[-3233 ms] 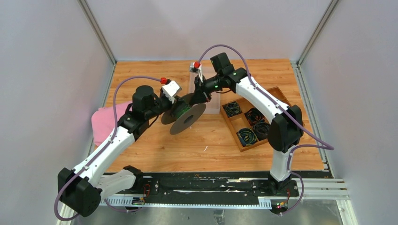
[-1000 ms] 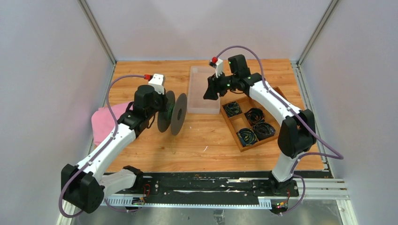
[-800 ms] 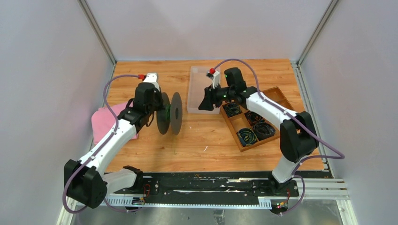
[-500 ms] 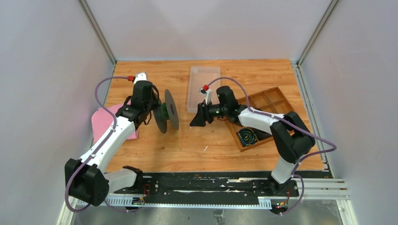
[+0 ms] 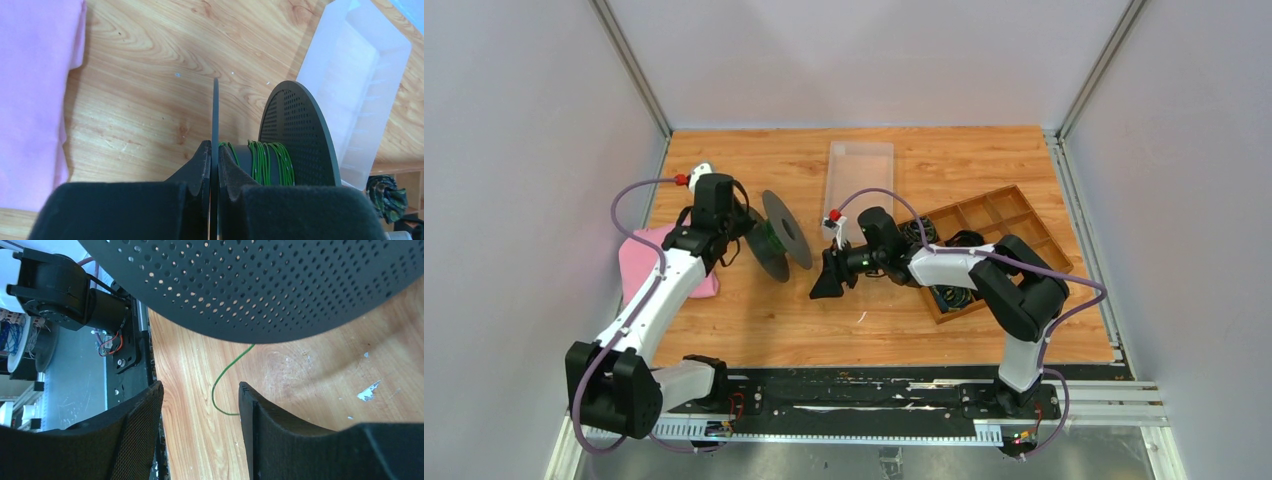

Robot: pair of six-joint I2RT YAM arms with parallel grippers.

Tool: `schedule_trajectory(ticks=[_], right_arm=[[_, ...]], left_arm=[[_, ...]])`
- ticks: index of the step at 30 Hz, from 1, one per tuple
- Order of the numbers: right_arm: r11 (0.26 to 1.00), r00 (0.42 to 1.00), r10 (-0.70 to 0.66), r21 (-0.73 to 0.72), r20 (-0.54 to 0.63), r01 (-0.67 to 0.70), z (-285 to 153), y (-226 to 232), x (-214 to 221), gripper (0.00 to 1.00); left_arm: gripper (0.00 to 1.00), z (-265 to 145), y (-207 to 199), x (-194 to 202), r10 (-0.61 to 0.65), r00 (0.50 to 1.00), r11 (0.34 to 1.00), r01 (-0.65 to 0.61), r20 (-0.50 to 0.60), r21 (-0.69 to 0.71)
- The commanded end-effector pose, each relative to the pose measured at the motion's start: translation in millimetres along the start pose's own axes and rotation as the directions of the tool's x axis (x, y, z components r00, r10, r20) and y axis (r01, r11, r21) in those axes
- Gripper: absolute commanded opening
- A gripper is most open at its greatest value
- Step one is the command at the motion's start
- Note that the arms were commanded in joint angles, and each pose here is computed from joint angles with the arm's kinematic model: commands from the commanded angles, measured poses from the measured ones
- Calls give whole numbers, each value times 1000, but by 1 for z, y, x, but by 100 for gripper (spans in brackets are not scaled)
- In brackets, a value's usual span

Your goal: Wrap the cables

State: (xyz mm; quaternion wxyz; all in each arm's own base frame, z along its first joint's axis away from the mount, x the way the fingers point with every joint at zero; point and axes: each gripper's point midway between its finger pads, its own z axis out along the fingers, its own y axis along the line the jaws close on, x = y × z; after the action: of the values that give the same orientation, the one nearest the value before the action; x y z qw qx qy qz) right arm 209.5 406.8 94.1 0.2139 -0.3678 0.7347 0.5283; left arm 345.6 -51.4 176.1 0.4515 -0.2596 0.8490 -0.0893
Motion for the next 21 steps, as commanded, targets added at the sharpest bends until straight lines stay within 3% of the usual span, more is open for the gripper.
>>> schedule_trajectory(ticks=[1,11,17,21], right_arm=[[996,996,-83,-6,-16,83,8,1,0,57],[994,990,-105,23,-97,108,10,-13,17,55],[996,987,-85,7,-133,87,13,-16,30,44],[994,980,-101,16,-174,105,7,-18,42,42]], left_arm=[[0,-7,-17,-17,-95,995,992,92,38,86],[0,-5,-14,-9,-168,986,981,168,-4,100],[0,-2,-9,-9,-191,982,977,190,-2,94],[1,-3,-6,-12,-203,979,975,202,6,91]])
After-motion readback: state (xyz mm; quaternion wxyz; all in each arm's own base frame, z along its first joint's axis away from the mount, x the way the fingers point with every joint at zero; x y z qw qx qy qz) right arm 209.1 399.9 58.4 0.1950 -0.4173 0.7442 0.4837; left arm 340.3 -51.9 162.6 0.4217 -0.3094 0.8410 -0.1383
